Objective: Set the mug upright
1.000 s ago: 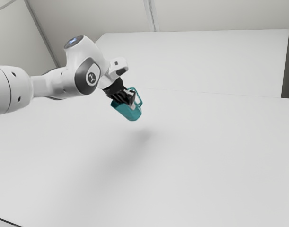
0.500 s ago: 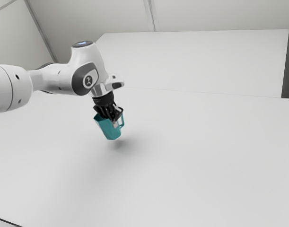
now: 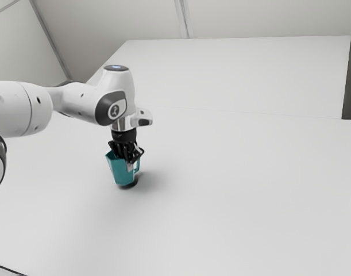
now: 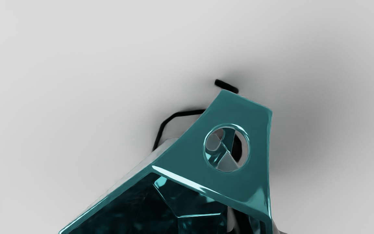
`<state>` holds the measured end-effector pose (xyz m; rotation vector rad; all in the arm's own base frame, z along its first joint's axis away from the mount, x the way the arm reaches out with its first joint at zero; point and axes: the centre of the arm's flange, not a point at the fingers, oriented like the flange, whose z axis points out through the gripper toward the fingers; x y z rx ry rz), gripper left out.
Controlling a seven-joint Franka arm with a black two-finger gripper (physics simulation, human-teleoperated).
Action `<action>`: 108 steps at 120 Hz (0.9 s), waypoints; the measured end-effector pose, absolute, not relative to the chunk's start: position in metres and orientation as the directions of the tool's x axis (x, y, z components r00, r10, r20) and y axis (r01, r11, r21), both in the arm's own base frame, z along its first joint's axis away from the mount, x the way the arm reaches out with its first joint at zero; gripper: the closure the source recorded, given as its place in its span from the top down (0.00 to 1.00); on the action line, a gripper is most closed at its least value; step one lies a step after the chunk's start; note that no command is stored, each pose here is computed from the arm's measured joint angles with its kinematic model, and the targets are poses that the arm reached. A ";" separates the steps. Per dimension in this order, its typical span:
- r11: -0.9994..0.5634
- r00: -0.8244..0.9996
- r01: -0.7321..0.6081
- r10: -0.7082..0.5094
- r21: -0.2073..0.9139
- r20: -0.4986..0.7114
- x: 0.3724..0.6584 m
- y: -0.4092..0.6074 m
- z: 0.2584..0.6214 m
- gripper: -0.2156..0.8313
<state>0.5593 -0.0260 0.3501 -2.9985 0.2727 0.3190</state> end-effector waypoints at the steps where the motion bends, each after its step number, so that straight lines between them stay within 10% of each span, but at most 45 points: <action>1: -0.977 0.961 -0.190 -0.166 -0.095 -0.220 0.559 -0.026 0.349 0.04; 43: -0.963 0.949 -0.220 -0.173 -0.158 -0.265 0.560 -0.022 0.330 0.04; 74: -0.970 0.954 -0.195 -0.153 -0.145 -0.259 0.560 -0.023 0.331 0.53; 108: -0.969 0.965 -0.194 -0.160 -0.155 -0.207 0.569 -0.029 0.359 0.72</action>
